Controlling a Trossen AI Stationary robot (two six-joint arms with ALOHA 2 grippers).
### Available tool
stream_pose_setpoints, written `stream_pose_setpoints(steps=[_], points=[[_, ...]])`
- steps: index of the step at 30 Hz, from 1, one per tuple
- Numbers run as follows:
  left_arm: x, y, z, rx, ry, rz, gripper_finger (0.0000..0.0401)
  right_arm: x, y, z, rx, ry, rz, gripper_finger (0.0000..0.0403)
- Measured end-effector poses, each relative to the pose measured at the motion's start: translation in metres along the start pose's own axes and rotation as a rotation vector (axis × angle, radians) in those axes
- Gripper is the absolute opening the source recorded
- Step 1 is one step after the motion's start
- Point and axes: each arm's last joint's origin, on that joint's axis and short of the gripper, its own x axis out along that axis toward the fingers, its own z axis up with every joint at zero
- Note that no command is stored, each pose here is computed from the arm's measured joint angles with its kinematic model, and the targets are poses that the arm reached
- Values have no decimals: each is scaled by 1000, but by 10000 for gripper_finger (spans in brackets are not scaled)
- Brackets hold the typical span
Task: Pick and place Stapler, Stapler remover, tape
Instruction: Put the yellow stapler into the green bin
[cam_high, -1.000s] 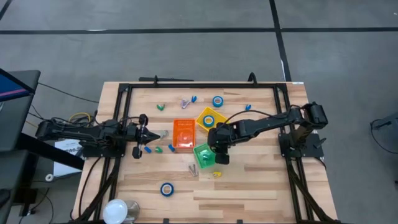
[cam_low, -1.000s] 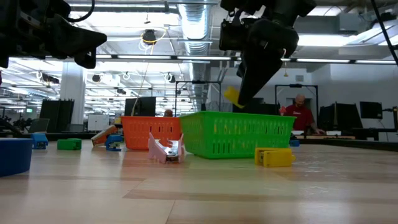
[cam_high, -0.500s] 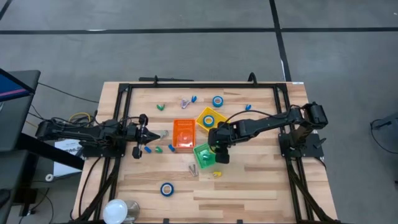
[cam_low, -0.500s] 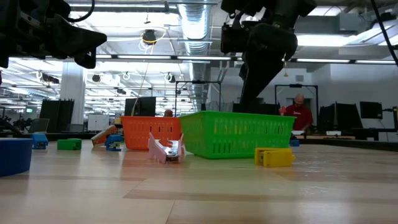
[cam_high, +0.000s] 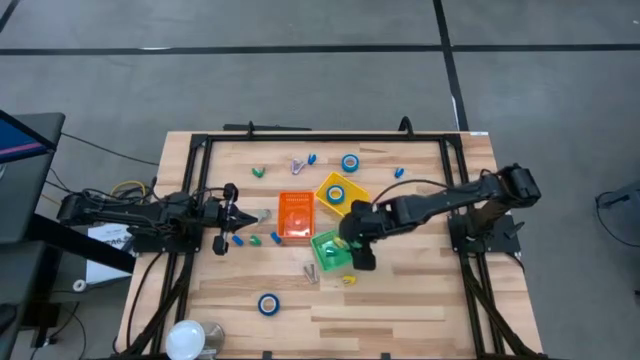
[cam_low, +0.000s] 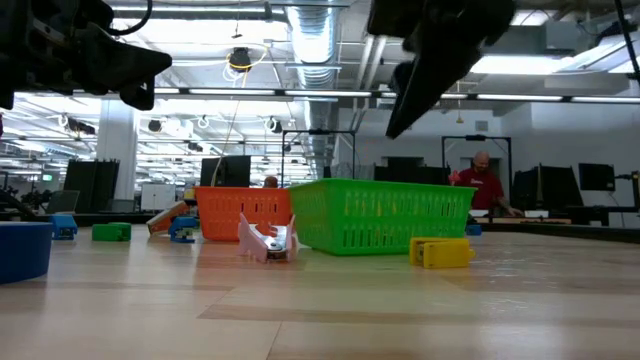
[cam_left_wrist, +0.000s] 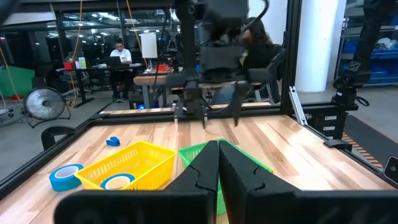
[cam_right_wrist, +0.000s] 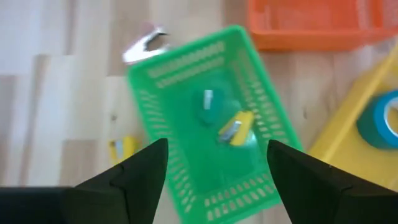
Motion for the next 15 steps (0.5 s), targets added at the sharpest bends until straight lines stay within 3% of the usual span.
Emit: stream_pose_setpoints(steps=[8, 15], points=[[0, 0, 0, 0, -4, 0, 4, -8, 46, -6, -180, -36, 80, 265], [0, 0, 1, 0, -6, 1, 4, 4, 73, -14, -183, -5, 113, 265]])
